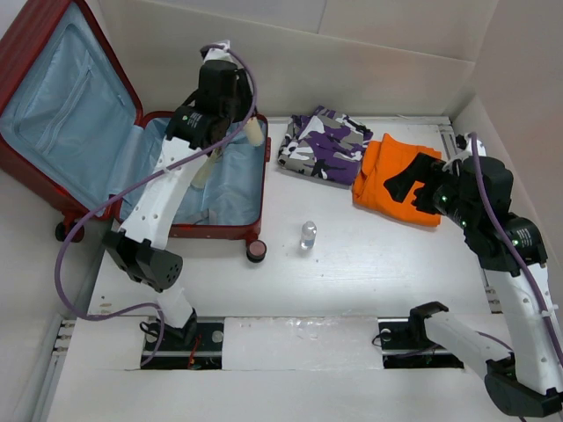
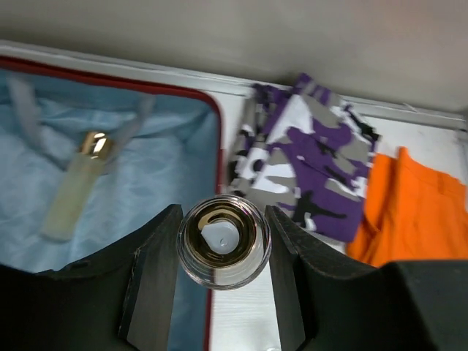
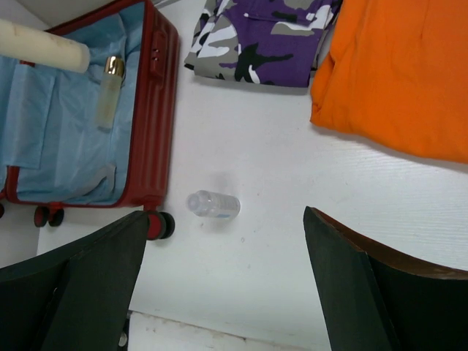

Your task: Pack the luggage

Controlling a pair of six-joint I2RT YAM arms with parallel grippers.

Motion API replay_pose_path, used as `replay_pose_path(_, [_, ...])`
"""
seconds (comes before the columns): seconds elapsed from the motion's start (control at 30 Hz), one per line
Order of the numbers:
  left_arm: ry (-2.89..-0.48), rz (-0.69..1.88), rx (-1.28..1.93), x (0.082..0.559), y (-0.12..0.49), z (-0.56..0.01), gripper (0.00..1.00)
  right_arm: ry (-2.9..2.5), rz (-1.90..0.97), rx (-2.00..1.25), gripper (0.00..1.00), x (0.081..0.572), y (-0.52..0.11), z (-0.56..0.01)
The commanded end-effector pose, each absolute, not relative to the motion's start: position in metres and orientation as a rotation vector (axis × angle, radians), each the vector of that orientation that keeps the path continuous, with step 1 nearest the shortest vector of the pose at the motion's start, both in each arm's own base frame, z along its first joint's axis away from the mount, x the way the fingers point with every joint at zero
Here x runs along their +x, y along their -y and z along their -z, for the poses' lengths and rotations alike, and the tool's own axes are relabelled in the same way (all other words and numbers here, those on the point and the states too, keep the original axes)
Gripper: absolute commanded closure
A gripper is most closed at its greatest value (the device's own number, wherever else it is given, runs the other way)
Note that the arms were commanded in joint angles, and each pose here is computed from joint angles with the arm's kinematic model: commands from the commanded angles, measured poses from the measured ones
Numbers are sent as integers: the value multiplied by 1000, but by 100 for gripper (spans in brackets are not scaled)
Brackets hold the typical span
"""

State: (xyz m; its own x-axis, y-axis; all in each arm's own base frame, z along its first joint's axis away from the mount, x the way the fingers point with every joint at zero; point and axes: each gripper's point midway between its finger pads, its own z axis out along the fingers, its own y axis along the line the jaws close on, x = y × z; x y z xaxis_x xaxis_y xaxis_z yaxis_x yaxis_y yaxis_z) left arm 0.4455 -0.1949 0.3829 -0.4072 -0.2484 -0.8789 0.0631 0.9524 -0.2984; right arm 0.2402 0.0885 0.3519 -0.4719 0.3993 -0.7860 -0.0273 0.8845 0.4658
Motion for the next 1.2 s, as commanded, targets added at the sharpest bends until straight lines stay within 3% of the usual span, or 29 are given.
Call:
replay_pose_path(0.0, [-1994, 233, -189, 437, 163, -374, 78, -1963, -541, 214, 8, 240, -96, -362])
replay_pose_path(0.27, [-2195, 38, -126, 442, 154, -284, 81, -1969, -559, 201, 8, 239, -99, -358])
replay_pose_path(0.77, [-2386, -101, -103, 524, 141, -157, 82, -2022, -505, 245, 8, 234, -90, -344])
replay_pose_path(0.93, [-2394, -74, -114, 538, 140, -137, 62, -2016, -477, 275, 8, 237, -85, -347])
replay_pose_path(1.17, [-2412, -68, -118, 552, 141, -111, 60, -1998, -402, 323, 8, 239, -72, -355])
